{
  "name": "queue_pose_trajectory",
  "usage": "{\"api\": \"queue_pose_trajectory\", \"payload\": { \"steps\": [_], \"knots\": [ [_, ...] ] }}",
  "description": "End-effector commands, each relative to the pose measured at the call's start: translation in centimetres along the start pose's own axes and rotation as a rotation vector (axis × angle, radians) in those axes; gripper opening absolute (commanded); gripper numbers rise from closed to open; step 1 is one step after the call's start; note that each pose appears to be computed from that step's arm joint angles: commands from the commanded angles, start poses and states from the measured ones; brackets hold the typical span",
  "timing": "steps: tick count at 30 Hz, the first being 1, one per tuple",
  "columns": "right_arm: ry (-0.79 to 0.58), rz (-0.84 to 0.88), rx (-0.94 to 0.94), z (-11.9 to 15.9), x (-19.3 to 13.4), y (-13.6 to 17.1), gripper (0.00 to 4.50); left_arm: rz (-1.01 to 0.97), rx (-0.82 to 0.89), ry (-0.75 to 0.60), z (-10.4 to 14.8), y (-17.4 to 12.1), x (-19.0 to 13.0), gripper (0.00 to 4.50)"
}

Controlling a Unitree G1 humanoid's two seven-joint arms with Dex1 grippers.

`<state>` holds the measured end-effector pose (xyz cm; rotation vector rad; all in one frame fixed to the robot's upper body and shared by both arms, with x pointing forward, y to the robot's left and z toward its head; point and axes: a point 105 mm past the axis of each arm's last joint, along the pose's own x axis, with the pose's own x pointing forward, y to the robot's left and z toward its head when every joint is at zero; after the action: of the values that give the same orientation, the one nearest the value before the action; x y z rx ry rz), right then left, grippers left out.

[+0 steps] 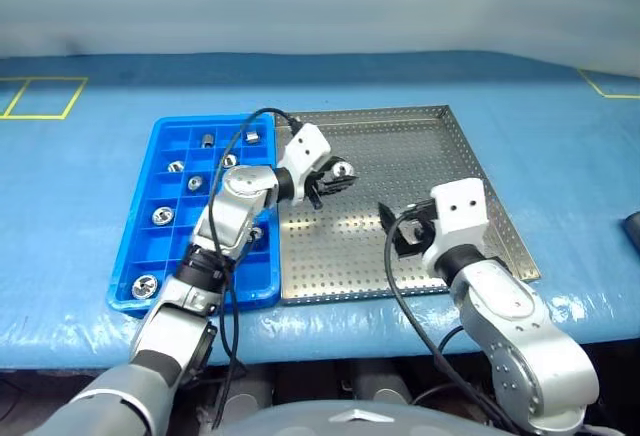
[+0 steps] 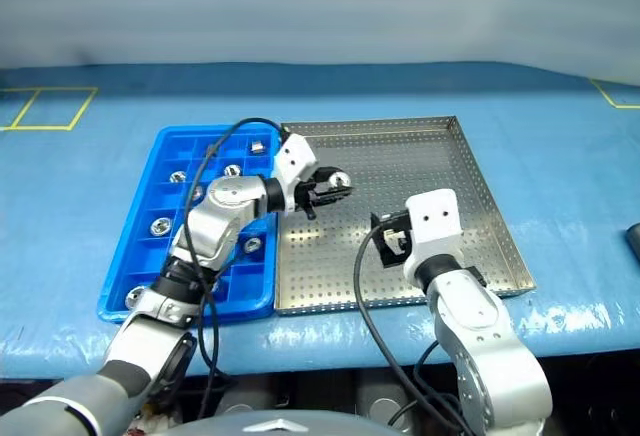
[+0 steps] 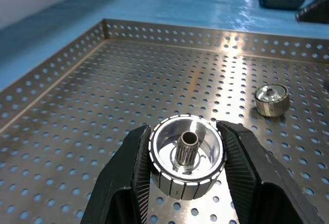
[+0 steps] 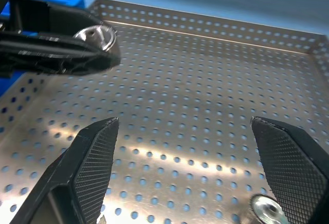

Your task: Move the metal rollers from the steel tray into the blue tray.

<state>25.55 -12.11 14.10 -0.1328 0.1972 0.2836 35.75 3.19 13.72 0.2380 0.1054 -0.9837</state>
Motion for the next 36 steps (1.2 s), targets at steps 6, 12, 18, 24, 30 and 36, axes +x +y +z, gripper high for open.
{"api": "queue_pose_trajectory", "payload": {
  "steps": [6,12,18,24,30,36],
  "knots": [
    [-0.080,0.330,-0.091,1.9,1.5,5.0,4.33,0.381,0.003,-0.015,0.9,4.0,-7.4,1.73],
    [-0.091,0.415,-0.105,2.3,2.4,6.3,4.33,0.518,-0.048,0.035,-0.8,4.3,-11.2,1.73],
    [-0.086,0.456,-0.113,2.2,2.7,6.9,4.33,0.572,-0.077,0.097,-2.7,4.2,-12.4,1.73],
    [-0.084,0.455,-0.105,2.0,2.7,7.0,4.33,0.542,-0.117,0.112,-3.8,4.0,-11.5,1.73],
    [-0.080,0.420,-0.092,1.8,2.5,6.6,4.33,0.482,-0.135,0.164,-5.1,3.5,-10.4,1.73],
    [-0.076,0.381,-0.077,1.5,2.2,6.1,4.33,0.464,-0.159,0.206,-6.4,3.3,-10.4,1.73]
  ]
}}
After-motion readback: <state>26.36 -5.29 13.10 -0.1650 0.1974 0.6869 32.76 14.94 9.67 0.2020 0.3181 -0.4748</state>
